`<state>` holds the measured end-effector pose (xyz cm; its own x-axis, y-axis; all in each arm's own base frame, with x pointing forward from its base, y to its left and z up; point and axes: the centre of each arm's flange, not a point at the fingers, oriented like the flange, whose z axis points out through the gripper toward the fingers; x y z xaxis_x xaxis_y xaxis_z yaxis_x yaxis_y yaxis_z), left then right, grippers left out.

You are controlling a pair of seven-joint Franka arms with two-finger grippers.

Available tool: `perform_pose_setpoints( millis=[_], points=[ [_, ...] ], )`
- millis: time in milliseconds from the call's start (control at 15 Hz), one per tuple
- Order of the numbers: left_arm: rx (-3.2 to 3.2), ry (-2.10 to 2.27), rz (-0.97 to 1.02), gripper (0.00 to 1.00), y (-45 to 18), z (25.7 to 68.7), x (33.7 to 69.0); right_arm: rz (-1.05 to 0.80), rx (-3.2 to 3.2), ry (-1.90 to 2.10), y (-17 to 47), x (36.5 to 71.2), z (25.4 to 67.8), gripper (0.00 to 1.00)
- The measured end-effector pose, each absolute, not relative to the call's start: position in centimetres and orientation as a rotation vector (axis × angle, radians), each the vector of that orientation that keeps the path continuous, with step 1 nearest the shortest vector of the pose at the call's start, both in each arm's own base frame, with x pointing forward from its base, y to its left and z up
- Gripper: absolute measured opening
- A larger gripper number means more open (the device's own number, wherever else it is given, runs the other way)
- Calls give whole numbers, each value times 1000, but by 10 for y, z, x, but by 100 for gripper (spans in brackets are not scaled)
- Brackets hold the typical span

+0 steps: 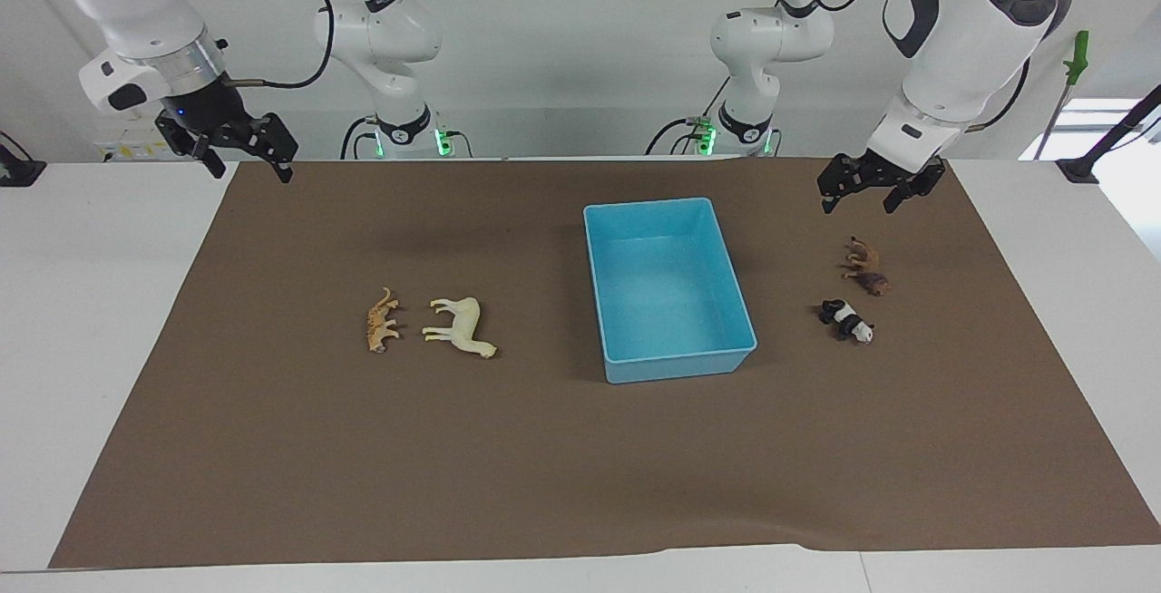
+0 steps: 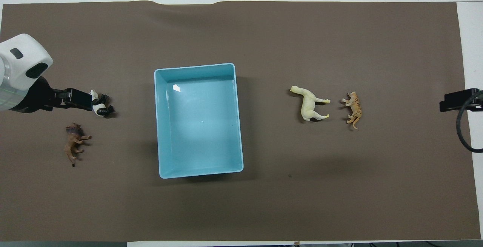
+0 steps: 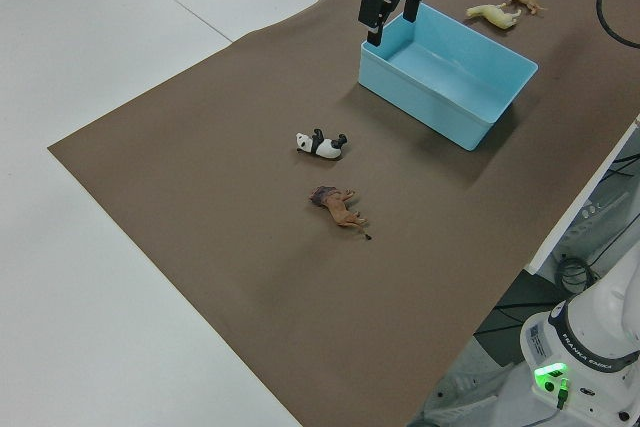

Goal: Put all toys into storage box
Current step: 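Reach the right gripper toward the cream llama toy, then grasp the cream llama with the right gripper while the left gripper reaches the panda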

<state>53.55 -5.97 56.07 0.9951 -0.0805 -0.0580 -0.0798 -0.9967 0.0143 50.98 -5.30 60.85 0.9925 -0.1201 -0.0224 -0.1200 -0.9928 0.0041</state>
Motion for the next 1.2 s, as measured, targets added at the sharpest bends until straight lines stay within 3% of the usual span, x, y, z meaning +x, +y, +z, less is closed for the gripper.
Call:
perform_pose_setpoints(
  millis=[733, 933, 1200],
  points=[
    [3126, -126, -92, 100, -60, 561, 535, -21, 3133, -154, -42, 513, 606, 100],
    [3126, -126, -92, 100, -60, 561, 535, 6, 3135, -99, 9, 526, 572, 100],
    [3126, -126, -92, 100, -60, 561, 535, 20, 3138, -86, 85, 552, 493, 100]
  ],
)
